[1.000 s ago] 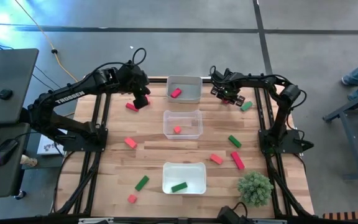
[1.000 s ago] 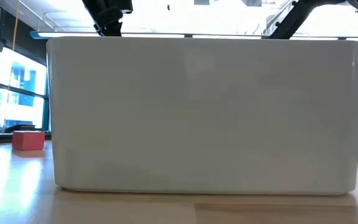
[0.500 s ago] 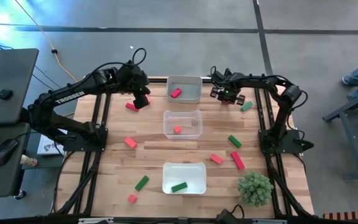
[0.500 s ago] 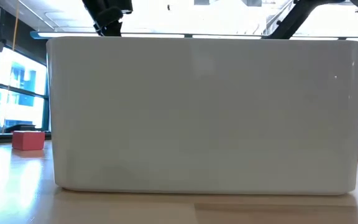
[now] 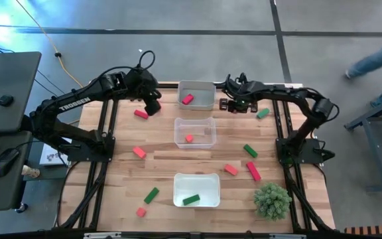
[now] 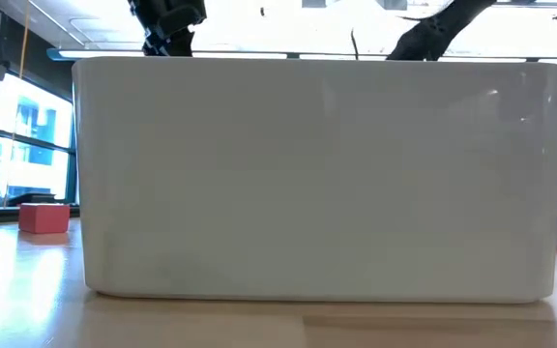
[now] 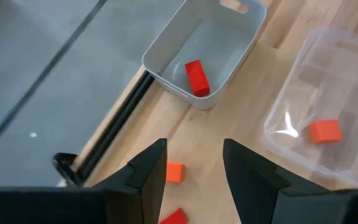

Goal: Sort & place blocks by color
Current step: Put the top right red block into the gray bin

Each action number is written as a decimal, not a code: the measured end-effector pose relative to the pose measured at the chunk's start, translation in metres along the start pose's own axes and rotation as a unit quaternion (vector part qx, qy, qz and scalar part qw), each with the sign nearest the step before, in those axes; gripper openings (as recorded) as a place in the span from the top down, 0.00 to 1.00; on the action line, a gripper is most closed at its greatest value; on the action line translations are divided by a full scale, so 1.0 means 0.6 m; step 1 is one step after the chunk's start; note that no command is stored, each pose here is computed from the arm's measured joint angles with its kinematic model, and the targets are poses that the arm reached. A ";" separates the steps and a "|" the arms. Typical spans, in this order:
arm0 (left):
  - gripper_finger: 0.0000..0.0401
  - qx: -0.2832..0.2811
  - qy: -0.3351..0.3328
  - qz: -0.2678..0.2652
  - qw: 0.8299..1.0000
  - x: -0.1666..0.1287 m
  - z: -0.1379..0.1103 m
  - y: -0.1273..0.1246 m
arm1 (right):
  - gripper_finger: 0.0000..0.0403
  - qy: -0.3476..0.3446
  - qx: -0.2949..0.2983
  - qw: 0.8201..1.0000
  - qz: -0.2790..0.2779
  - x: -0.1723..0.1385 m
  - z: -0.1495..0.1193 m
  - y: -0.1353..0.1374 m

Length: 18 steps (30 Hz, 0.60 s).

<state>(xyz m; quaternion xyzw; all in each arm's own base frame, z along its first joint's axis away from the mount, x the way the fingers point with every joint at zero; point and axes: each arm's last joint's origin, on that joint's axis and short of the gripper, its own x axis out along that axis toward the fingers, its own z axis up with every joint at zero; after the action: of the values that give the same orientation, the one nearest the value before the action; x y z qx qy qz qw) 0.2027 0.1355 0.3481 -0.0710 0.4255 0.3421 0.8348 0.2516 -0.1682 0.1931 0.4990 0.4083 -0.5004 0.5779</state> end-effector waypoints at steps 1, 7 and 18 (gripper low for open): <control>0.63 -0.012 -0.002 -0.003 1.000 0.000 0.001 0.000 | 0.73 -0.003 -0.007 1.000 0.006 -0.007 -0.004 0.002; 0.63 -0.091 -0.003 -0.006 0.996 0.000 0.001 -0.001 | 0.73 -0.026 -0.041 0.998 0.051 -0.052 -0.019 0.006; 0.63 -0.210 -0.010 -0.076 0.975 -0.001 0.008 -0.007 | 0.73 -0.108 -0.138 0.971 0.162 -0.130 -0.028 0.014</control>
<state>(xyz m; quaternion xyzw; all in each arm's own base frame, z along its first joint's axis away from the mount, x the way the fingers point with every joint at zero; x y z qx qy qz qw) 0.2084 0.1341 0.3508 -0.2735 0.3287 0.3602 0.8291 0.2473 -0.1384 0.2676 0.4166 0.3220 -0.3895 0.7556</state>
